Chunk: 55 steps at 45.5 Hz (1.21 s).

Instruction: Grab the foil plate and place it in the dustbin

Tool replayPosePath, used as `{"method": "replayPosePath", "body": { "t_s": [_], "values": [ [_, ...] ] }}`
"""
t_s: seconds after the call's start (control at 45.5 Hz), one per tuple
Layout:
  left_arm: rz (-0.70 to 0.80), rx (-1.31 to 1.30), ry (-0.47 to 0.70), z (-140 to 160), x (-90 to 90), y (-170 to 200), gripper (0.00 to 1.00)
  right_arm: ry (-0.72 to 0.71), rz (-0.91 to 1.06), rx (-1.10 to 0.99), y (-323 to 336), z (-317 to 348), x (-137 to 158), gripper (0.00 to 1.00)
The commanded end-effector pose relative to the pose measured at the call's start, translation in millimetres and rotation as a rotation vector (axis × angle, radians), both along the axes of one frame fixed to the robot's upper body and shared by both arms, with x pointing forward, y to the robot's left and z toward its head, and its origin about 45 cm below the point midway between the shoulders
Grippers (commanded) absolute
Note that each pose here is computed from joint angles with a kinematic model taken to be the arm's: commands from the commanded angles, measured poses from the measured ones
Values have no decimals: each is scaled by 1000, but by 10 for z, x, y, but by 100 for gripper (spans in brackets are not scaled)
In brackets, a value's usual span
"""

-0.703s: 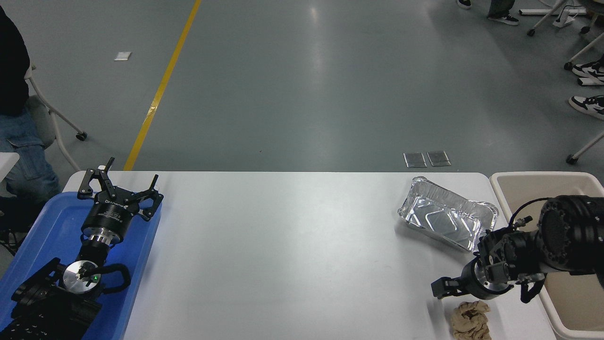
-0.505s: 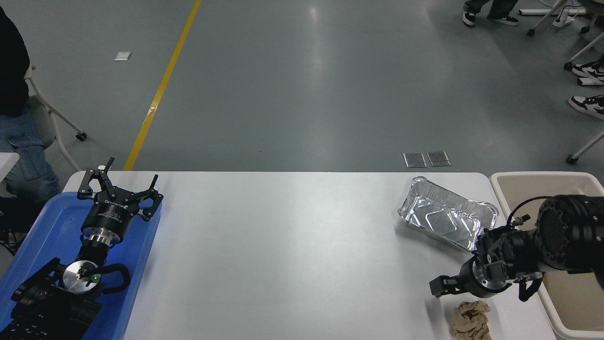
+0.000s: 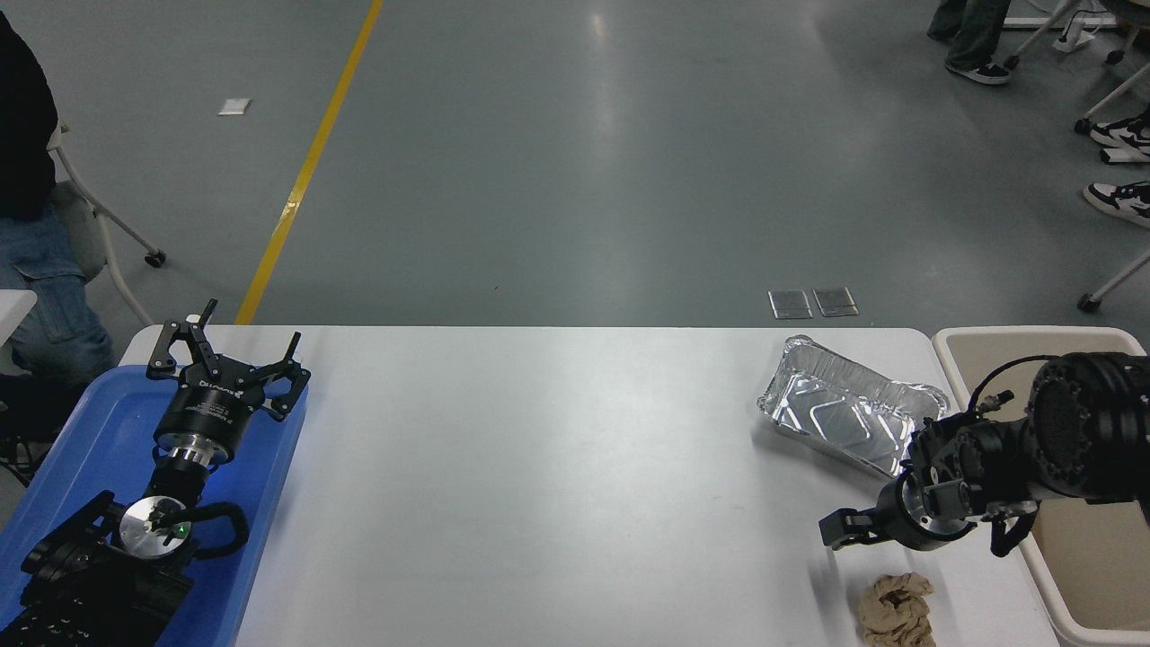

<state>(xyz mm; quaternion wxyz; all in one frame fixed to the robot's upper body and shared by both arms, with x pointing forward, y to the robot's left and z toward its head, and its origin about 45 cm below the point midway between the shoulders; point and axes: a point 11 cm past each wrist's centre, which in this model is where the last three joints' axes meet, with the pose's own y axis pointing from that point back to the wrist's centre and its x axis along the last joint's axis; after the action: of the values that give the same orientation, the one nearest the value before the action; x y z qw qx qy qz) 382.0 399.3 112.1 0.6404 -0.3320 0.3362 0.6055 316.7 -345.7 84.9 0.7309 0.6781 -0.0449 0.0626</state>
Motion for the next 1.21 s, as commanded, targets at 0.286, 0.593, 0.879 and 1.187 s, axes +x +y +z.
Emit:
{"method": "replayPosePath", "body": {
  "t_s": [0.286, 0.593, 0.879, 1.187],
  "values": [
    [0, 2, 0, 2, -1, 6, 99, -89, -71, 92, 201, 1613, 326, 100],
    [0, 2, 0, 2, -1, 7, 99, -110, -47, 87, 43, 2638, 422, 100],
    [0, 2, 0, 2, -1, 7, 99, -124, -31, 116, 217, 3337, 385, 100],
    [-4, 4, -1, 10, 10, -3, 99, -192, -75, 86, -34, 3092, 699, 100]
  ]
}}
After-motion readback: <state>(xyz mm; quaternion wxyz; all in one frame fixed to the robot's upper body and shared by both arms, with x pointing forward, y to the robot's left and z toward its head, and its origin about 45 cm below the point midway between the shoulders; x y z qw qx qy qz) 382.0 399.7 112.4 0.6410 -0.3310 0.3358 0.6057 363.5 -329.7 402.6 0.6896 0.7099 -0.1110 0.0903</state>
